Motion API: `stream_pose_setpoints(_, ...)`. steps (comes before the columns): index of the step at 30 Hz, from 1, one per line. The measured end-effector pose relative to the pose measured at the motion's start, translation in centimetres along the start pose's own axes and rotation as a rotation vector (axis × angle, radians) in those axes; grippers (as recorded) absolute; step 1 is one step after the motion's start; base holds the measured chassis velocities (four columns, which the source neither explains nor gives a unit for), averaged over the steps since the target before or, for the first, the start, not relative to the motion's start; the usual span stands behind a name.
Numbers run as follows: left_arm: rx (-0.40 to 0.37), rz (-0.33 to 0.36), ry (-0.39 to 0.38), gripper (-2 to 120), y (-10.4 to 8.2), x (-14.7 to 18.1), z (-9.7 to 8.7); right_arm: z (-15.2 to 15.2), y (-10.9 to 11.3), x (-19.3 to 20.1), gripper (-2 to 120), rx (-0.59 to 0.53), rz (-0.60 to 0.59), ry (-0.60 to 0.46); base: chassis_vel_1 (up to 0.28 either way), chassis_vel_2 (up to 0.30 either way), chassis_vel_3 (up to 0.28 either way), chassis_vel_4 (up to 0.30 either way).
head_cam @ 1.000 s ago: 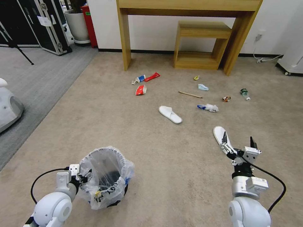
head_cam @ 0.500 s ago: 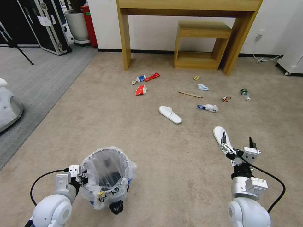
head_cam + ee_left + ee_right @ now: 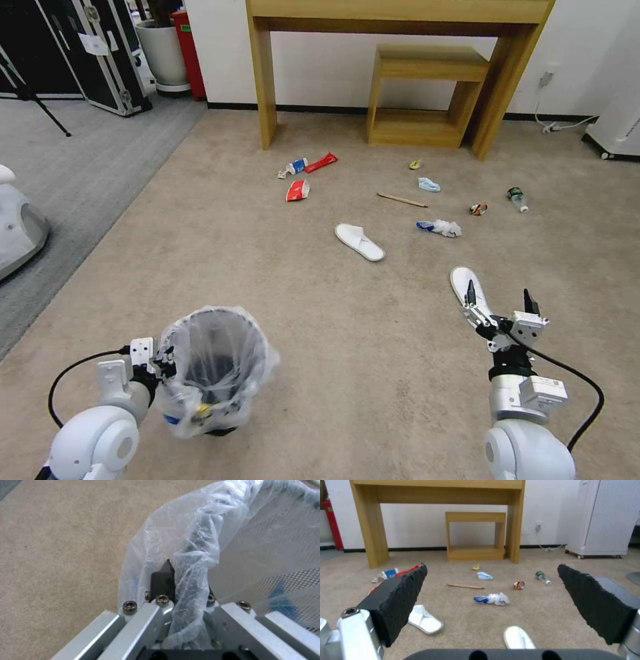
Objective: Pick up the trash bin and place the garbage on the floor into it.
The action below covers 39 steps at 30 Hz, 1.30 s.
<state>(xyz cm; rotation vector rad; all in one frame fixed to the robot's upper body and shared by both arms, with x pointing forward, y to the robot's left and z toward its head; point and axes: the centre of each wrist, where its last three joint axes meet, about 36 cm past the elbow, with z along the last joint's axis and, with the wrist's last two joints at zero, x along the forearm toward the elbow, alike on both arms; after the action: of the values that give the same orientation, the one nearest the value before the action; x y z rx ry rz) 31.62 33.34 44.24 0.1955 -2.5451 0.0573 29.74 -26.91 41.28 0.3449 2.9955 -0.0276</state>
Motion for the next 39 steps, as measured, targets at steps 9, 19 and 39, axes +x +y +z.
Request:
stream_pose_setpoints(9,0.027,0.019,-0.035,1,-0.4,2.2,-1.8,-0.5,-0.1,0.4,100,0.001,-0.005,0.007,0.000,0.000,0.000,0.000)
stream_pose_setpoints(19,0.048,0.017,-0.007,1,-0.3,2.2,-1.5,-1.1,-0.4,0.9,100,-0.005,-0.010,0.006,0.000,0.000,0.000,0.000)
stream_pose_setpoints(39,0.090,0.049,0.032,1,-0.7,2.4,-1.9,-2.3,-0.9,1.7,100,-0.026,-0.002,-0.021,0.000,0.000,0.000,0.000)
